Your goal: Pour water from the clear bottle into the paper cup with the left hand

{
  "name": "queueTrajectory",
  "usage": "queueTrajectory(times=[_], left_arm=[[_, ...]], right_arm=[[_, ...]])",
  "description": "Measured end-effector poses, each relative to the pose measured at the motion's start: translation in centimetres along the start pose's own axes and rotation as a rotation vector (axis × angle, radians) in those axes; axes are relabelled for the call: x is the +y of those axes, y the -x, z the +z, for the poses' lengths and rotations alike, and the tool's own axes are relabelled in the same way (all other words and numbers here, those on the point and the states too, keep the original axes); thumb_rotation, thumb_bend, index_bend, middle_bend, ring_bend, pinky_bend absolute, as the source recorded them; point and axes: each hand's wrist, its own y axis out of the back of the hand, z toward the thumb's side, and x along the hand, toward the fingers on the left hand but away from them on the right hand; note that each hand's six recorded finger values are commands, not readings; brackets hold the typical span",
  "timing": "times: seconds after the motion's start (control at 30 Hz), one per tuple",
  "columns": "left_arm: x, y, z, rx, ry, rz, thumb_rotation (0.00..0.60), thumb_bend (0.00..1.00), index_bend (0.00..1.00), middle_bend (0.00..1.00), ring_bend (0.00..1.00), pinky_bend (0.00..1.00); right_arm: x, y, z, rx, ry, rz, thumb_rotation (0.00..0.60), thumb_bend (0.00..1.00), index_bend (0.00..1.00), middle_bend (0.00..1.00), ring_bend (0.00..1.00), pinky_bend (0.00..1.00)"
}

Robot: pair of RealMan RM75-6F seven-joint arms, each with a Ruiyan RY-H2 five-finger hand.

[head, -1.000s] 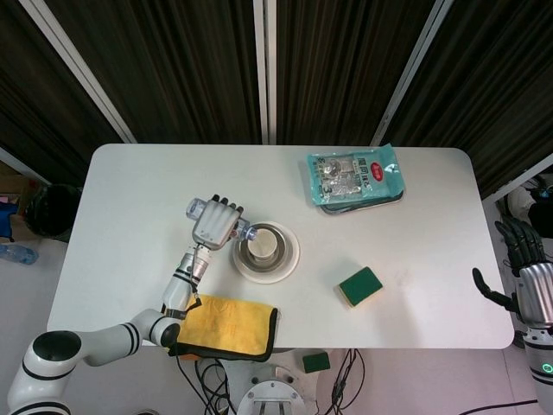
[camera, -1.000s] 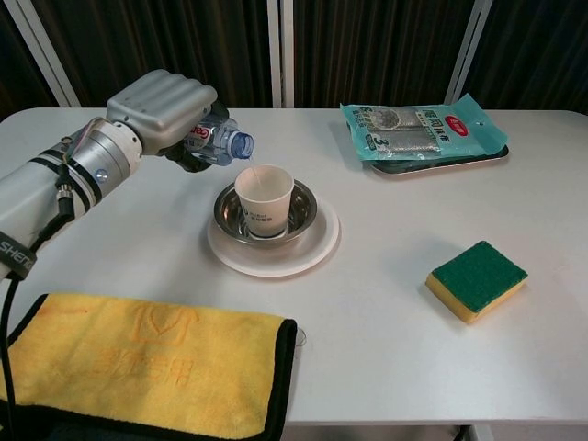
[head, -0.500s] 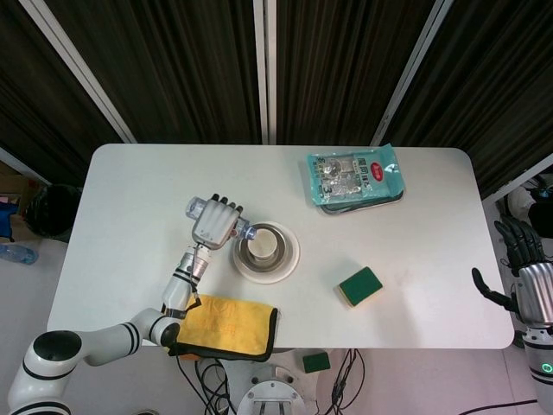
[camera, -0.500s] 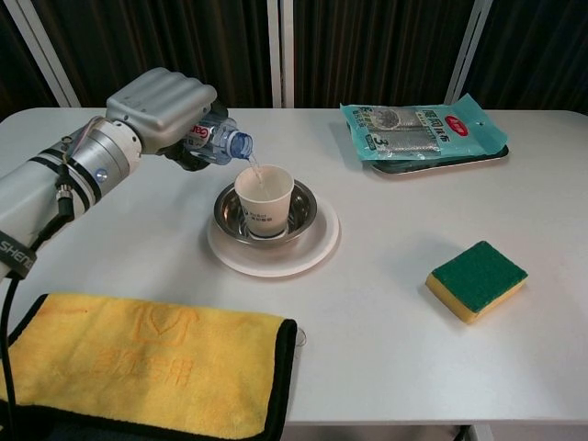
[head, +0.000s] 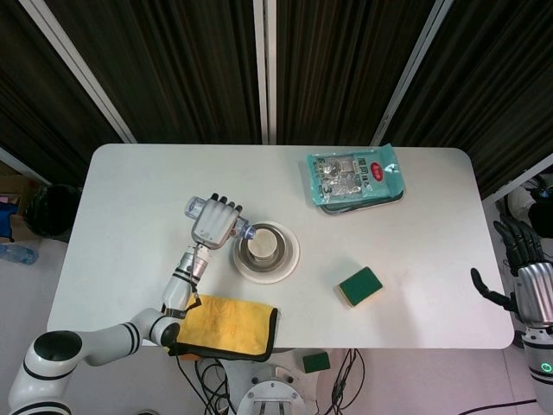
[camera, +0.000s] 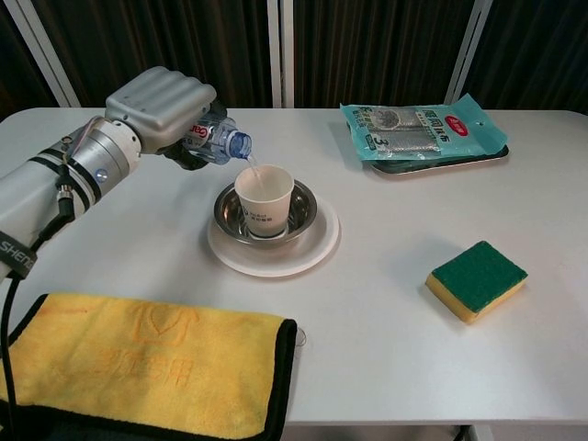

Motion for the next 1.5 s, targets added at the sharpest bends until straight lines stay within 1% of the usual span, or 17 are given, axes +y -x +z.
queueTrajectory(times=[0.27,0.6,0.7,0.77,0.93,1.03,1.13,1.3,1.5], left_arm=[[-0.1,0.0,0.0,0.003,-0.013,0.0,0.6,0.55,0.75,0.7,0.55,0.58],[-0.3,0.0,0.1,0.004,0.009,-0.013,0.6,0.55,0.75,0.7,0.55,0.58],[-0.5,0.0,0.1,0.015,0.055,-0.031,0.6,0.55,0.75,0.7,0.55,0.57],[-0.5,0.0,0.2,0.023,0.105,-0.047,0.6,0.55,0.75,0.7,0.55,0.57],[0.1,-0.1,0.2,0.028,0.186,-0.055,0.6,0.55,0.75,0.7,0.55,0.57],[0.3,-0.1,0.3,0.042,0.292,-0.071,0.6,0.55,0.75,0.7,0.55,0.57],[0.6,-0.1,0.1,0.063,0.434,-0.092,0.6,0.55,0.75,0.7,0.55,0.58],[0.8,0.4,-0.7,0.106,0.689,-0.124,0.6,0.55,0.75,0.7,0.55,0.57],[0.1,1.7,-2.3,0.159,1.0,-0.157,0.6,0.55,0.75,0.7,0.54,0.57]], right_arm=[[0.0,-0.1,-0.1,-0.004,-0.001,0.0,0.6,0.35,0.0,0.0,0.0,0.0],[-0.1,0.0,-0.4,-0.009,-0.014,0.001,0.6,0.35,0.0,0.0,0.0,0.0],[-0.1,-0.1,-0.4,-0.011,-0.01,0.001,0.6,0.35,0.0,0.0,0.0,0.0],[-0.1,-0.1,-0.4,-0.013,-0.004,0.001,0.6,0.35,0.0,0.0,0.0,0.0],[0.0,-0.1,-0.5,-0.016,-0.002,0.001,0.6,0.35,0.0,0.0,0.0,0.0],[-0.1,-0.1,-0.4,-0.013,-0.002,0.002,0.6,0.35,0.0,0.0,0.0,0.0],[-0.1,-0.1,-0.5,-0.014,-0.004,0.003,0.6,0.35,0.0,0.0,0.0,0.0],[-0.3,0.0,-0.4,-0.013,-0.004,0.009,0.6,0.35,0.0,0.0,0.0,0.0],[-0.6,0.1,-0.4,-0.009,-0.005,0.018,0.6,0.35,0.0,0.0,0.0,0.0]])
